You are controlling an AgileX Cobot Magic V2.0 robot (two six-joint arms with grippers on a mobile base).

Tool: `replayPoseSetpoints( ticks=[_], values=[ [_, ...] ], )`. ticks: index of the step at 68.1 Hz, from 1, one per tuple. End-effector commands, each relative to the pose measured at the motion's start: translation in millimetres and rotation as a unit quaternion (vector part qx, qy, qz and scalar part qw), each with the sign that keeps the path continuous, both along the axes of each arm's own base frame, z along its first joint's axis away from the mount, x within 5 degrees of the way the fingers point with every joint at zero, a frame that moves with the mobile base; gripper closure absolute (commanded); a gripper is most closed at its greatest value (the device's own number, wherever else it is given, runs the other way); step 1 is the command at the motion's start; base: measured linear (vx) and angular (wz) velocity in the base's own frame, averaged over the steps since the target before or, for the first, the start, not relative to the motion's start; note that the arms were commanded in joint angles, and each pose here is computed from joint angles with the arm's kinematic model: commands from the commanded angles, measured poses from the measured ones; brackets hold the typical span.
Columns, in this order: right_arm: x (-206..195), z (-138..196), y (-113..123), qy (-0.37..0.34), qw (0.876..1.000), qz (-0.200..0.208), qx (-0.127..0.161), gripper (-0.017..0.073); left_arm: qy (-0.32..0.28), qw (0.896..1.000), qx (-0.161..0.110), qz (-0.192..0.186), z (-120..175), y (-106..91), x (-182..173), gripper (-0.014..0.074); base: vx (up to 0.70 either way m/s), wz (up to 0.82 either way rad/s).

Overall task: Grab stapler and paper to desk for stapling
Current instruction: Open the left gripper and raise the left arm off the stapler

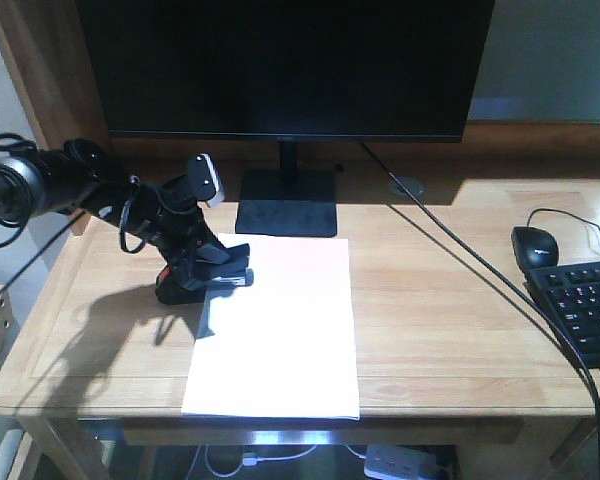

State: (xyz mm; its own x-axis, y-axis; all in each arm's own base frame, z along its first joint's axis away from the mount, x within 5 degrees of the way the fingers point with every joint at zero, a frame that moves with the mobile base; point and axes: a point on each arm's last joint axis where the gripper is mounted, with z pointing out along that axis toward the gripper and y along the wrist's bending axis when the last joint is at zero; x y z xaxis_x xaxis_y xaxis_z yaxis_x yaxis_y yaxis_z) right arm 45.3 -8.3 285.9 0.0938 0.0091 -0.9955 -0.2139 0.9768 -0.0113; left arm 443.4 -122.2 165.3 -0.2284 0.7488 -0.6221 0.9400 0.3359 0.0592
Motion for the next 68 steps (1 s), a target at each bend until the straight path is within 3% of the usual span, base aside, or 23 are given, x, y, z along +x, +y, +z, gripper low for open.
replayPoseSetpoints(
  ticks=[1, 10, 19, 26, 31, 37, 45, 51, 56, 68],
  values=[
    [-1.2, 10.1, 1.9, -0.025, 1.0, 0.009, -0.01, -0.0018, -0.037, 0.999, 0.007, 0.038, 51.5, 4.1, -5.3, 0.06, 0.0, 0.0],
    [-1.2, 10.1, 1.9, -0.025, 1.0, 0.009, -0.01, -0.0018, -0.05, 0.994, 0.042, 0.093, 85.4, 15.7, -14.6, 0.06, 0.0, 0.0],
    [-1.2, 10.0, 1.9, -0.025, 1.0, 0.009, -0.01, -0.0018, -0.071, 0.981, 0.097, 0.154, 119.6, 32.5, -27.6, 0.06, 0.0, 0.0],
    [-1.2, 10.0, 1.9, -0.025, 1.0, 0.009, -0.01, -0.0018, -0.067, 0.961, 0.118, 0.24, 143.3, 47.2, -39.4, 0.06, 0.0, 0.0],
    [-1.2, 10.0, 1.9, -0.025, 1.0, 0.009, -0.01, -0.0018, -0.063, 0.94, 0.122, 0.313, 159.3, 57.1, -48.3, 0.06, 0.0, 0.0],
    [-1.2, 10.0, 1.9, -0.025, 1.0, 0.009, -0.01, -0.0018, -0.075, 0.907, 0.103, 0.401, 180.6, 67.3, -58.1, 0.06, 0.0, 0.0],
    [-1.2, 10.0, 1.9, -0.025, 1.0, 0.009, -0.01, -0.0018, -0.101, 0.866, 0.063, 0.485, 207.2, 77.4, -70.6, 0.06, 0.0, 0.0],
    [-1.2, 10.0, 1.9, -0.025, 1.0, 0.009, -0.01, -0.0018, -0.11, 0.846, 0.033, 0.521, 223.3, 81.5, -81.2, 0.06, 0.0, 0.0],
    [-1.2, 10.0, 1.9, -0.025, 1.0, 0.009, -0.01, -0.0018, -0.134, 0.835, 0.011, 0.533, 238.5, 84.3, -89.4, 0.06, 0.0, 0.0],
    [-1.2, 10.0, 1.9, -0.025, 1.0, 0.009, -0.01, -0.0018, -0.152, 0.797, -0.09, 0.577, 273.1, 87.9, -114.6, 0.06, 0.0, 0.0]
  ],
)
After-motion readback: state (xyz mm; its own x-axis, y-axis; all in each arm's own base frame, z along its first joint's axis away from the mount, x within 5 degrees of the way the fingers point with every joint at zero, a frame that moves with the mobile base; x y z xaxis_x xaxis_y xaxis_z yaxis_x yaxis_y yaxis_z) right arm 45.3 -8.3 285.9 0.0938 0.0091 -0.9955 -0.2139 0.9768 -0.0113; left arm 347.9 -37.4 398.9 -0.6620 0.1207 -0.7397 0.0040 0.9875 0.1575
